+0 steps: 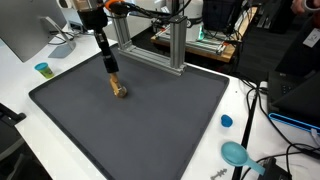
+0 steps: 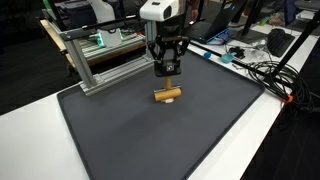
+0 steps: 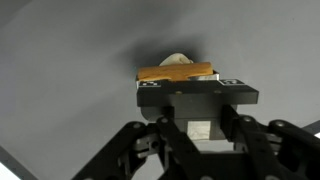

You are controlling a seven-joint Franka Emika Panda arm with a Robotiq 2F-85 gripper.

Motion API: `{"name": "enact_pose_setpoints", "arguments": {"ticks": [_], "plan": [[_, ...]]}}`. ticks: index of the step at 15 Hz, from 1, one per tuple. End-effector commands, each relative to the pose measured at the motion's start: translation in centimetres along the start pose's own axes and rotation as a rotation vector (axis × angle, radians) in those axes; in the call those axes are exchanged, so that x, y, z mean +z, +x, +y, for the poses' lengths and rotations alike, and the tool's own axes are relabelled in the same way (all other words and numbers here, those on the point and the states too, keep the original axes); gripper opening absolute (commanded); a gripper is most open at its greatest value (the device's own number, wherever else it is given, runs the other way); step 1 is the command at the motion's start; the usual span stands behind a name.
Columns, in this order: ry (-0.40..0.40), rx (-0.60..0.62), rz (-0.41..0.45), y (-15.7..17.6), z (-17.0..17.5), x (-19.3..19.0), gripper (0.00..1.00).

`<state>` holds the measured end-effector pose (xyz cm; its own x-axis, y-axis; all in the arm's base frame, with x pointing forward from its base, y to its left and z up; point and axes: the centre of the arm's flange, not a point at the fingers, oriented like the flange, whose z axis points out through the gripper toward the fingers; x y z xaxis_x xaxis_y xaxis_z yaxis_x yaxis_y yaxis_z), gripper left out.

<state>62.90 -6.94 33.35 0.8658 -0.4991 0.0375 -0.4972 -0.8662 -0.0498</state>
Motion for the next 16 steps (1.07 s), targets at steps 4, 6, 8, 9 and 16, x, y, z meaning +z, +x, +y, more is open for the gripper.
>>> {"name": "enact_pose_setpoints", "arguments": {"ticks": [4,6,8,9,16], "plan": [[-0.053,0.021,-0.094,0.0,0.0,3.2,0.22],[-0.059,0.011,-0.122,-0.2,-0.1,3.3,0.22],[-0.067,0.005,-0.145,-0.3,-0.2,3.4,0.22],[-0.065,0.007,-0.146,-0.3,-0.2,3.4,0.22],[-0.007,0.035,-0.003,1.0,-1.0,2.0,0.22]]}}
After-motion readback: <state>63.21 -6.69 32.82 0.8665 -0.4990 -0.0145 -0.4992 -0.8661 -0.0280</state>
